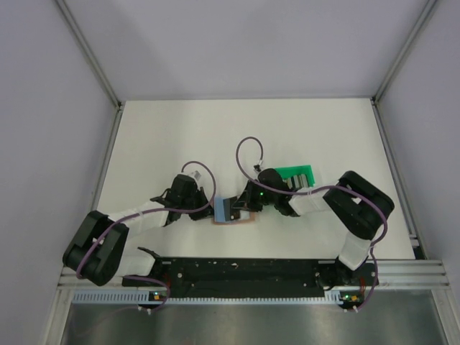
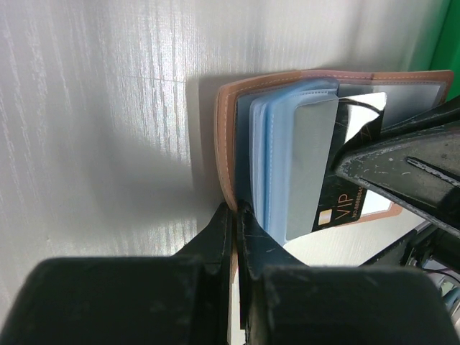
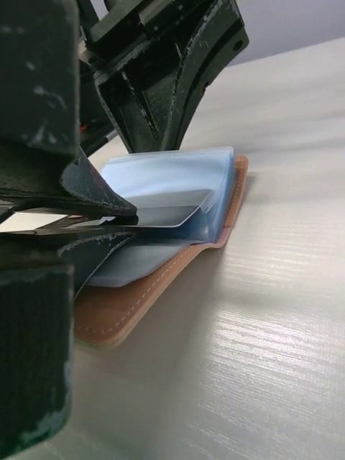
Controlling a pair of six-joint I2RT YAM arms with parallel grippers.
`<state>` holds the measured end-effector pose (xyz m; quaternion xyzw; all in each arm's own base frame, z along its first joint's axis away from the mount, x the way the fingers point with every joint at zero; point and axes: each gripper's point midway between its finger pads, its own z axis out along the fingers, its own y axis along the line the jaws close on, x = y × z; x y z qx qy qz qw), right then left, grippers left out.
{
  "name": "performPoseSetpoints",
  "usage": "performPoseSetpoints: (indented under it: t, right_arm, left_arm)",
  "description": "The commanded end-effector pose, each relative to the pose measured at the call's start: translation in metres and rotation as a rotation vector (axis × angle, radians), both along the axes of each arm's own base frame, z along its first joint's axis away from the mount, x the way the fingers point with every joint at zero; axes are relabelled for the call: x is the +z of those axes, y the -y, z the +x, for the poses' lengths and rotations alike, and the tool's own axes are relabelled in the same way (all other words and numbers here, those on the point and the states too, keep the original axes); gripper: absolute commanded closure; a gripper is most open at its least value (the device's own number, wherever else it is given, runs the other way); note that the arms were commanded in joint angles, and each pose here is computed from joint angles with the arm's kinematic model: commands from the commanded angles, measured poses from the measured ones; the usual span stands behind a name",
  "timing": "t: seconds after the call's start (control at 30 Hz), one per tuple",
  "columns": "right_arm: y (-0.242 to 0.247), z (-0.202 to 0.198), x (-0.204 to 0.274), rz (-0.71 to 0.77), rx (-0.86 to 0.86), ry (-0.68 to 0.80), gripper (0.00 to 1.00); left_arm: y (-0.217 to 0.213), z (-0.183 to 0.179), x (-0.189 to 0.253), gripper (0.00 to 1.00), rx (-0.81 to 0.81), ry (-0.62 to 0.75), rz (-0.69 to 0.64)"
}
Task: Put the credit cards into the card holder
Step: Insert the credit card into the card slot.
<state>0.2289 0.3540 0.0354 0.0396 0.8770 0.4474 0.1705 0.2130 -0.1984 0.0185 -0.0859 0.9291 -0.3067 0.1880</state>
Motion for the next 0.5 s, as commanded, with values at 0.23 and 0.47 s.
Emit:
performPoseSetpoints:
  t: [0.23, 0.47]
  right_arm:
    - [0.024, 0.002, 0.003, -0.291, -0.004, 0.064, 0.66]
    - [0.005, -0.003, 0.007, -0.262, 0.057, 0.058, 0.61]
  left_arm:
    - [-0.024, -0.032, -0.036, 1.0, 0.004, -0.12, 0.123]
    - [-0.022, -0.03, -0.034, 1.0, -0.002, -0.114, 0.117]
